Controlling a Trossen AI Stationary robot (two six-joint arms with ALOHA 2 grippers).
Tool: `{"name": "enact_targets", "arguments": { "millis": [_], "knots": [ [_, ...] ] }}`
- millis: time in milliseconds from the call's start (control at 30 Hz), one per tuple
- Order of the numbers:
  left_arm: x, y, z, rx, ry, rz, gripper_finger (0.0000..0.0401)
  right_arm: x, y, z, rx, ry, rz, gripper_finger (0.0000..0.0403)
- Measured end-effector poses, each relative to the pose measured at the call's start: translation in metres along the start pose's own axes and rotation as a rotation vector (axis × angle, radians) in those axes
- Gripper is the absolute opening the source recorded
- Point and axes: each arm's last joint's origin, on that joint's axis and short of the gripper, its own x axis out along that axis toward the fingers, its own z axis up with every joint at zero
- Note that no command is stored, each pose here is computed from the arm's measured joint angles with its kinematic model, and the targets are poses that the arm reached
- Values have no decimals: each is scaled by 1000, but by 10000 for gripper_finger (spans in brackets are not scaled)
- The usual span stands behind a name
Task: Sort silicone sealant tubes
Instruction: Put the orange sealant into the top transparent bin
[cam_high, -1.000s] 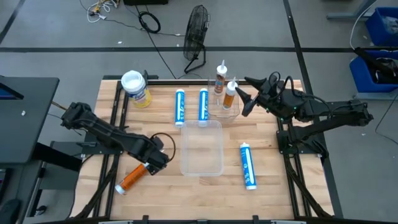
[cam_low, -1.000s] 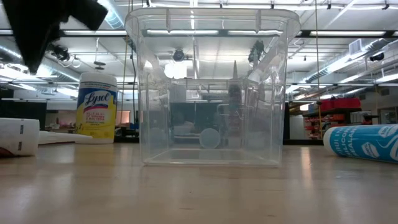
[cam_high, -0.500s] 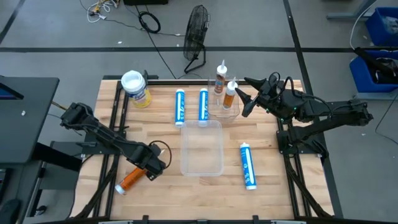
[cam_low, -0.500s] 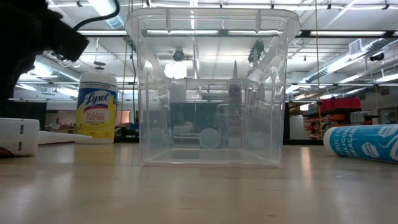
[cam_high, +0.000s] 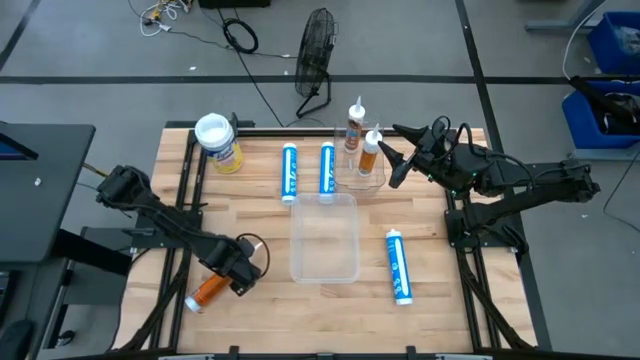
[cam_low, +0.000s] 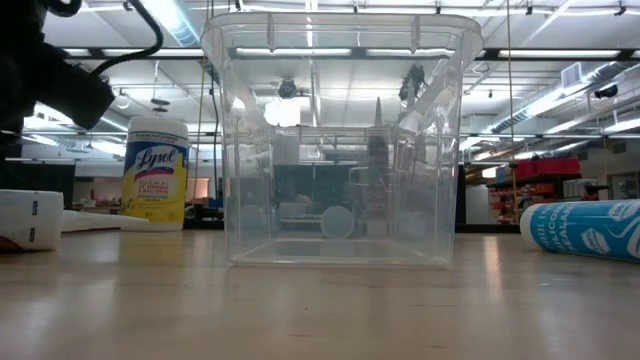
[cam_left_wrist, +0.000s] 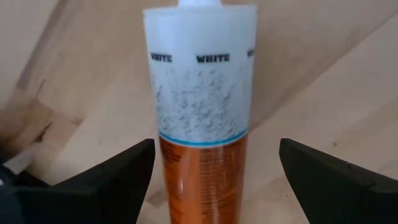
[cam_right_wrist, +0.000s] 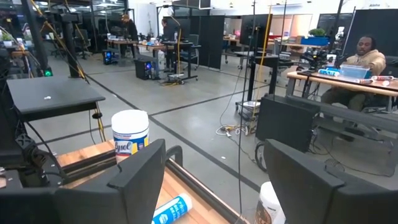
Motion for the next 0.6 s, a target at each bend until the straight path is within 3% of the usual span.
{"name": "enact_targets", "arguments": {
  "millis": [367, 600],
  "knots": [
    [16, -1, -12, 4, 21, -63, 343, 0, 0, 0, 2, 0, 0, 275],
    [16, -3, -14, 18, -2, -79, 269, 0, 0, 0, 18, 1, 0, 275]
  ]
}}
